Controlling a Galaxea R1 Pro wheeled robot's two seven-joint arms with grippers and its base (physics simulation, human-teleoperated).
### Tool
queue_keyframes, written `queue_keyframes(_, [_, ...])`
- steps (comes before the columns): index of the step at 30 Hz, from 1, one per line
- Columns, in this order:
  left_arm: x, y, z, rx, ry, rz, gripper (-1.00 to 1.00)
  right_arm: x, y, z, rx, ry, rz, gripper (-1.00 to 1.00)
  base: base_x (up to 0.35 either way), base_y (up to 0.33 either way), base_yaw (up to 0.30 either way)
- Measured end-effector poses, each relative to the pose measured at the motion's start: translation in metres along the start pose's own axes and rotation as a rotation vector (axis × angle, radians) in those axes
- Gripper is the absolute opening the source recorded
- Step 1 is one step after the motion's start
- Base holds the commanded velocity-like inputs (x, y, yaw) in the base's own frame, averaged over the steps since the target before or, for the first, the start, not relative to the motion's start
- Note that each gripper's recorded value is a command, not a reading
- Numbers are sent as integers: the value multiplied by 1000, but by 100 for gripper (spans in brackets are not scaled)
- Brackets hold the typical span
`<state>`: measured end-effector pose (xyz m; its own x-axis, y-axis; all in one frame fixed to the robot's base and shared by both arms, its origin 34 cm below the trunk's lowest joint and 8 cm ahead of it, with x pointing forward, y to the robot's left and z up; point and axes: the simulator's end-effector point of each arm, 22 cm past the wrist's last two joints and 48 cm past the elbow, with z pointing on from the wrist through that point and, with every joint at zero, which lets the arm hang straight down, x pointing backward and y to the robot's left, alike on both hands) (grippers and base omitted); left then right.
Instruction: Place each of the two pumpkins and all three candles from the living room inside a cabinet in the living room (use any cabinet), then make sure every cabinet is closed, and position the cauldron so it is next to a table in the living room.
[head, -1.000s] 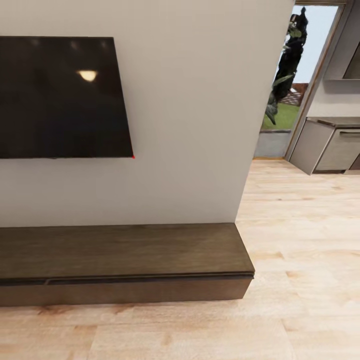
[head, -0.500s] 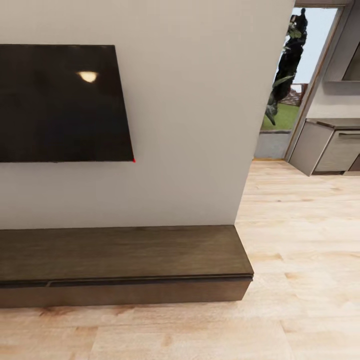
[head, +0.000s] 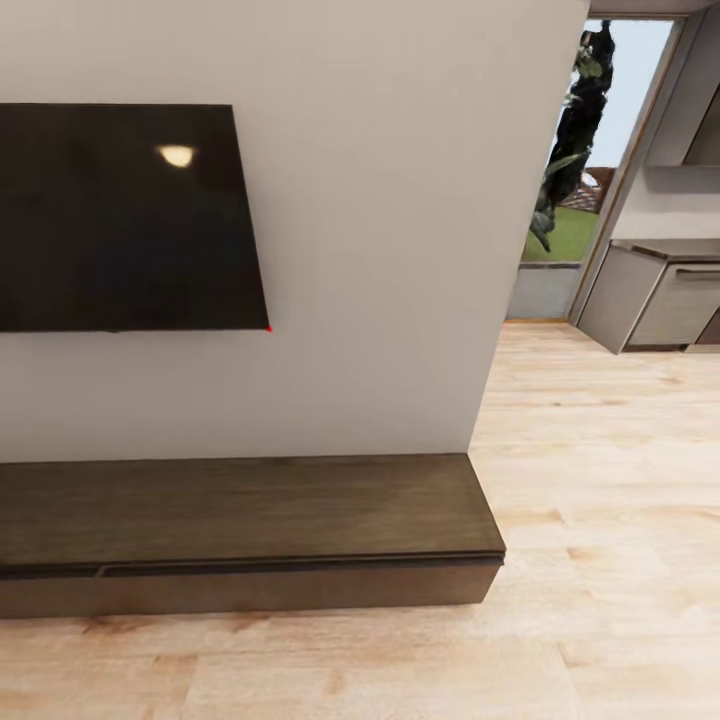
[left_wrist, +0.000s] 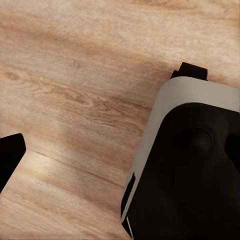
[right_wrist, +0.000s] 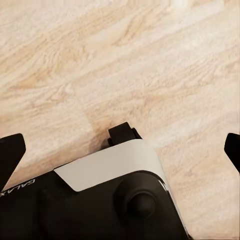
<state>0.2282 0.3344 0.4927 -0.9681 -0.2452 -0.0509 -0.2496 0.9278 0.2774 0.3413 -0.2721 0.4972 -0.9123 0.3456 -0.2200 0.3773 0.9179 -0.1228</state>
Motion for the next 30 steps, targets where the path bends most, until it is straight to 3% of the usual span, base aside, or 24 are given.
queue_keyframes(15, [25, 7, -21, 0, 64, 12, 100, 4, -3, -21, 1, 23, 0, 100, 0, 0, 0])
queue_keyframes(30, [25, 7, -30, 6, 59, 1, 100, -3, -4, -29, -3, 5, -1, 100, 0, 0, 0])
